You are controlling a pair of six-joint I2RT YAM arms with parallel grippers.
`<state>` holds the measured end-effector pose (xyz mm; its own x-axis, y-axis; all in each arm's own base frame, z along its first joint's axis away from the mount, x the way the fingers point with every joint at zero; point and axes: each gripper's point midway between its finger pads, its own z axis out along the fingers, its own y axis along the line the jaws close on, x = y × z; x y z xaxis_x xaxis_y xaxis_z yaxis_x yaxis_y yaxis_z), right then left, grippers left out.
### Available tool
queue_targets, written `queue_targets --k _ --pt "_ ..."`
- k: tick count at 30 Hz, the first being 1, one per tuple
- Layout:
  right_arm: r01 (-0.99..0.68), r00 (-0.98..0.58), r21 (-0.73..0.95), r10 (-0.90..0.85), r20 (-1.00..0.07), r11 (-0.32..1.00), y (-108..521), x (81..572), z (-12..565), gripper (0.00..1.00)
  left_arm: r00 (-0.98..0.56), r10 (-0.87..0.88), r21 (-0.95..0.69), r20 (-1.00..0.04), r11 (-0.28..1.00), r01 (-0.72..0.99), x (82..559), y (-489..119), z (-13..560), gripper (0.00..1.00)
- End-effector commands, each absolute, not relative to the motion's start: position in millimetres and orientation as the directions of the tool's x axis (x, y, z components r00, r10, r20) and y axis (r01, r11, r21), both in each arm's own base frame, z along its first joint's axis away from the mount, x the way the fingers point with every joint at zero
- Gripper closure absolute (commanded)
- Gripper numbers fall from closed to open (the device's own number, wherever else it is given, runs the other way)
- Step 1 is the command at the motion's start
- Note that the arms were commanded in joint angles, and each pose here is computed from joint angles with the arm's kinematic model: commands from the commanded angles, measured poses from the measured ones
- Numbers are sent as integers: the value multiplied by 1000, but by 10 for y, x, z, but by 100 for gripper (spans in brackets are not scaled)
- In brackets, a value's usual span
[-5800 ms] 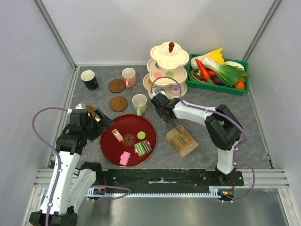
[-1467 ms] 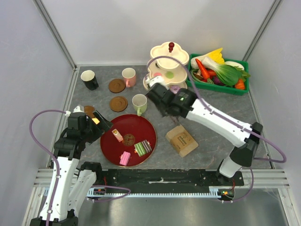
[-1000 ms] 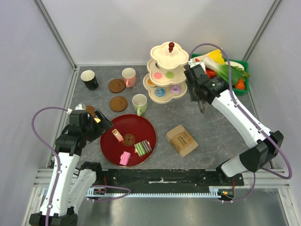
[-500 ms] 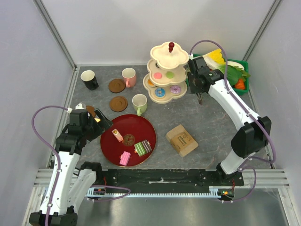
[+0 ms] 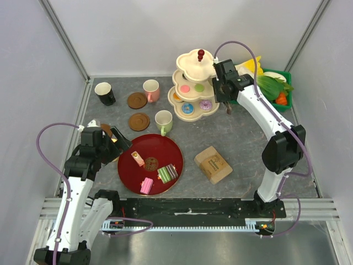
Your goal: Serve the afternoon tea
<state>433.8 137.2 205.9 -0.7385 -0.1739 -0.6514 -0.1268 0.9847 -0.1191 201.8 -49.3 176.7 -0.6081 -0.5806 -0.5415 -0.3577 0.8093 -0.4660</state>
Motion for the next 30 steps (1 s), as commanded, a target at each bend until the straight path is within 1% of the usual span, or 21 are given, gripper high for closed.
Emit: queue_targets --k 1,8,13,19,25,30 --pt "-163 -681 -94 -181 -710 982 1498 4521 2213 59 -582 -556 -456 -593 828 -326 2099 -452 1919 1" --pt "-181 -662 -86 -186 -726 980 1563 4614 2200 56 -582 -561 -459 -588 824 -331 2097 -454 1908 1" --pt "-180 -672 -93 -192 -715 979 1551 4620 2158 47 -581 -562 -461 -589 824 -330 2092 -457 1911 1" --pt "-187 -676 -93 -196 -710 978 1529 4531 2160 41 -578 -565 -464 -588 822 -331 2081 -457 1913 1" --pt "-156 -682 -103 -183 -708 982 1425 4362 2226 40 -581 -567 -473 -585 820 -323 2069 -479 1925 1" --pt "-131 -687 -131 -185 -703 983 1330 4111 2288 40 -576 -571 -481 -585 816 -320 2059 -485 1931 1"
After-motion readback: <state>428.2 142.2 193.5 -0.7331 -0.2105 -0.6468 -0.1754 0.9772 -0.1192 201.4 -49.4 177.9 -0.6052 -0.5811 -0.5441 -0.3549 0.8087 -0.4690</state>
